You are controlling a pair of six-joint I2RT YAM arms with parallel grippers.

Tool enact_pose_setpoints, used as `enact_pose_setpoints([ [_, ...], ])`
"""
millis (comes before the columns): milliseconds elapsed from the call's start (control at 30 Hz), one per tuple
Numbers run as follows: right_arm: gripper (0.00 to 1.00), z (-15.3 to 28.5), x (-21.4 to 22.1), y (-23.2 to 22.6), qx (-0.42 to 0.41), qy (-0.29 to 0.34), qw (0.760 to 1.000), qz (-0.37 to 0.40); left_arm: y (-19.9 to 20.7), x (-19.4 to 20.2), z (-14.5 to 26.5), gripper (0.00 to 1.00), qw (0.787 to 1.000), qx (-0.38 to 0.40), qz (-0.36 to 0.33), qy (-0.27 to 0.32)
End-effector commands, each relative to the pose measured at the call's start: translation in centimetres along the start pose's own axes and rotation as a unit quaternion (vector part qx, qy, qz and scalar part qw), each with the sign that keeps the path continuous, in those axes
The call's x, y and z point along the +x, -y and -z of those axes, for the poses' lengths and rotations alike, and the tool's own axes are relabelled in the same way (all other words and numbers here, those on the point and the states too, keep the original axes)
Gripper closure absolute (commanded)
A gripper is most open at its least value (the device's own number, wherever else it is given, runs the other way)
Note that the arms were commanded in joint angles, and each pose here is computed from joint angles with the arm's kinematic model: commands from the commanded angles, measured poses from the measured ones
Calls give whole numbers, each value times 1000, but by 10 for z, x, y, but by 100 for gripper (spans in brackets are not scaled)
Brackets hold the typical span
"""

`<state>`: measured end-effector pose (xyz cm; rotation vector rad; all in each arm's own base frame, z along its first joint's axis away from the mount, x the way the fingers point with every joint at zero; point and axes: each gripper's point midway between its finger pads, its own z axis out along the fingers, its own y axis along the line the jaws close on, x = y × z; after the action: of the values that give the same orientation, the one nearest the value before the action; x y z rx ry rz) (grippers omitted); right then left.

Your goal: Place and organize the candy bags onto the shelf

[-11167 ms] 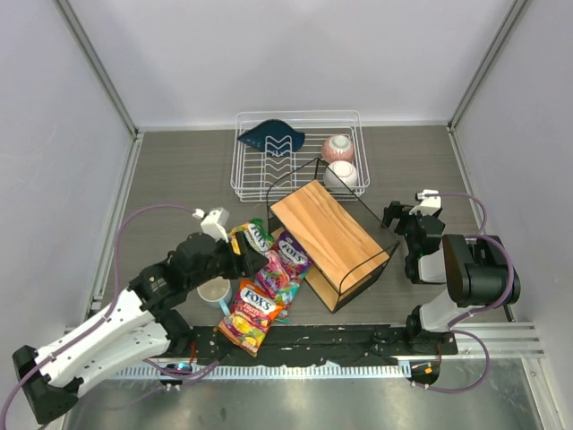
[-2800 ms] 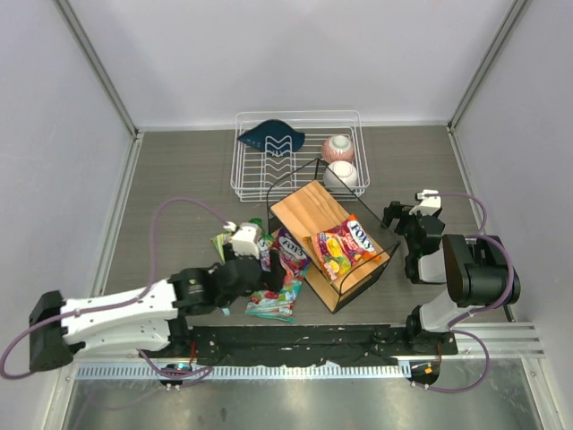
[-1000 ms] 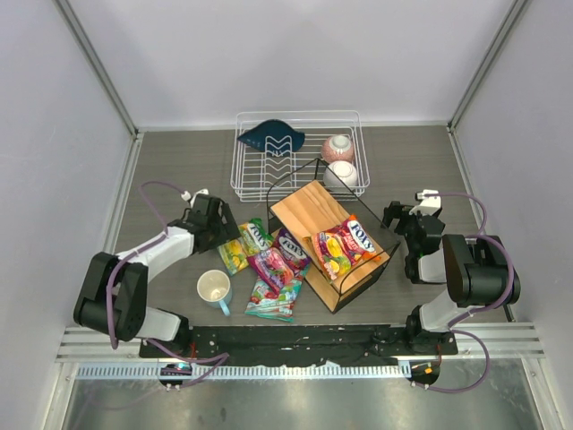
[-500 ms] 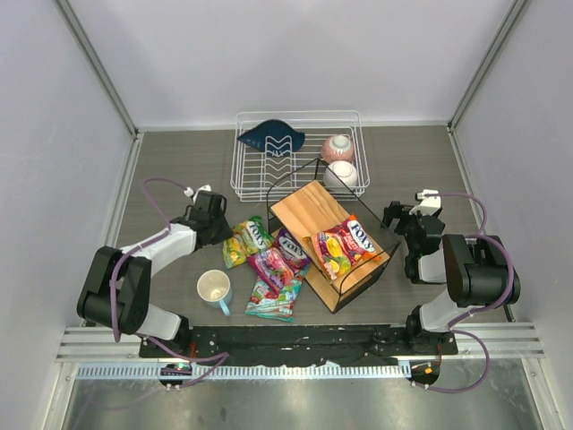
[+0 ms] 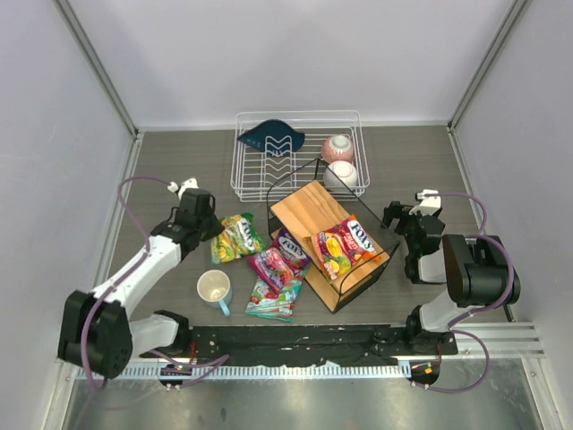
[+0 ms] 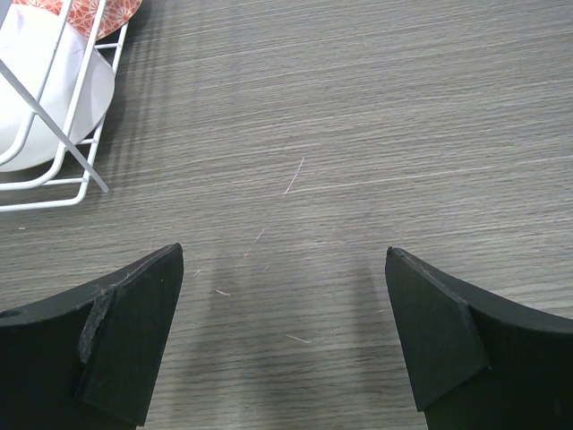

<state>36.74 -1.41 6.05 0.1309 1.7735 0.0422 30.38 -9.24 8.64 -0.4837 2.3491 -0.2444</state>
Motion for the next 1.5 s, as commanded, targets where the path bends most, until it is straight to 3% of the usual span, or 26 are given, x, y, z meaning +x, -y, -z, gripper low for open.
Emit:
enact_pose_setpoints([
  [0,0,-5,-28,-3,-4,44,999,9,11,-57,47,100,995,13,17,94],
  [467,0,-5,-28,-3,-4,44,999,9,24,-128,187,100,963,99,74,239],
  [633,0,-5,-28,-3,-3,45,999,9,47,-137,229,100,948,179,89,248],
  [867,0,-5,-28,-3,-4,44,999,10,98,-141,283,100,903,343,132,223],
  [967,0,-5,-27,-3,-4,44,999,9,109,-142,284,100,884,380,166,216],
  [1167,0,-5,-27,-3,-4,44,999,10,126,-140,275,100,872,409,191,191],
  [1467,0,-5,-28,-3,-4,44,999,9,189,-110,260,100,885,397,160,185],
])
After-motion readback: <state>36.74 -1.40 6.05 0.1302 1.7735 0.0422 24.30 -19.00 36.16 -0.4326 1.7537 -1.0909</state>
